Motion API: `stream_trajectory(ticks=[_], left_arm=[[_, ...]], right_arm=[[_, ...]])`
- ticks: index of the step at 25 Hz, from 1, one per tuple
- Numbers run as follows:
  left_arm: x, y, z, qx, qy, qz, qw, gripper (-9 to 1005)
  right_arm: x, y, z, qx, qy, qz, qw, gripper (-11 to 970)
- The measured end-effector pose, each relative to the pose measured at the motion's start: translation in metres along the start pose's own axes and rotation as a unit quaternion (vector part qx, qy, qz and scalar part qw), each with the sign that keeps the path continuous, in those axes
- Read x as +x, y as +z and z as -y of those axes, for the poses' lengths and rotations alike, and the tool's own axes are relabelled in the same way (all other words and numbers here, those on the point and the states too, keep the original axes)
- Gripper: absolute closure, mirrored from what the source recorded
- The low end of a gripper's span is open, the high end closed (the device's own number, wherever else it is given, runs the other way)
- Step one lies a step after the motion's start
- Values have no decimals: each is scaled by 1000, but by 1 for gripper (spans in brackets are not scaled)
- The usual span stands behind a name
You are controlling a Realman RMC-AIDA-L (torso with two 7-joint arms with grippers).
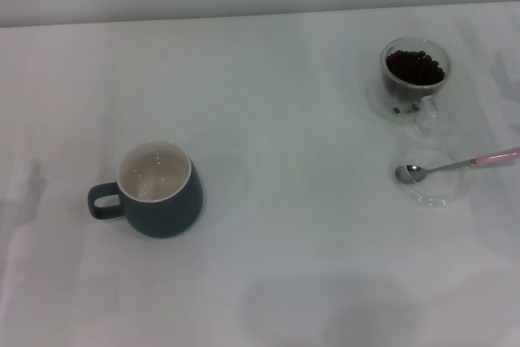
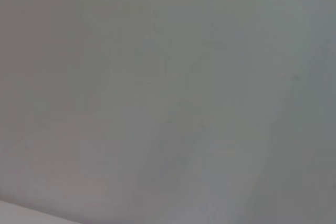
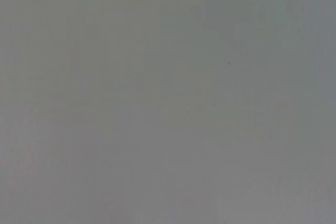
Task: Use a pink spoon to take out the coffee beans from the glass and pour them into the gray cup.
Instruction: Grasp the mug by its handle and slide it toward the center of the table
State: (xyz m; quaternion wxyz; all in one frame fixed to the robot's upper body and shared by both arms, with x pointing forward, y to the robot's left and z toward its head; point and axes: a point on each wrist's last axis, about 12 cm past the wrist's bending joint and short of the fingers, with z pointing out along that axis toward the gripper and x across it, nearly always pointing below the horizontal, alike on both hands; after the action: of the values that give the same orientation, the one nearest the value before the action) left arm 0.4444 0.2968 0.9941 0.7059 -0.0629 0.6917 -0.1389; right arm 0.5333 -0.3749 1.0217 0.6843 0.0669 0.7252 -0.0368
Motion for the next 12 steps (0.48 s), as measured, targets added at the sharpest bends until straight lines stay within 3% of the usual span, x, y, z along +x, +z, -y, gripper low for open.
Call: stream_trajectory(ticks=[12], left_arm=[[-4, 12, -2, 4, 7, 2, 1000, 163]], right_arm=[[5, -7, 5, 12, 6, -6, 1000, 87]])
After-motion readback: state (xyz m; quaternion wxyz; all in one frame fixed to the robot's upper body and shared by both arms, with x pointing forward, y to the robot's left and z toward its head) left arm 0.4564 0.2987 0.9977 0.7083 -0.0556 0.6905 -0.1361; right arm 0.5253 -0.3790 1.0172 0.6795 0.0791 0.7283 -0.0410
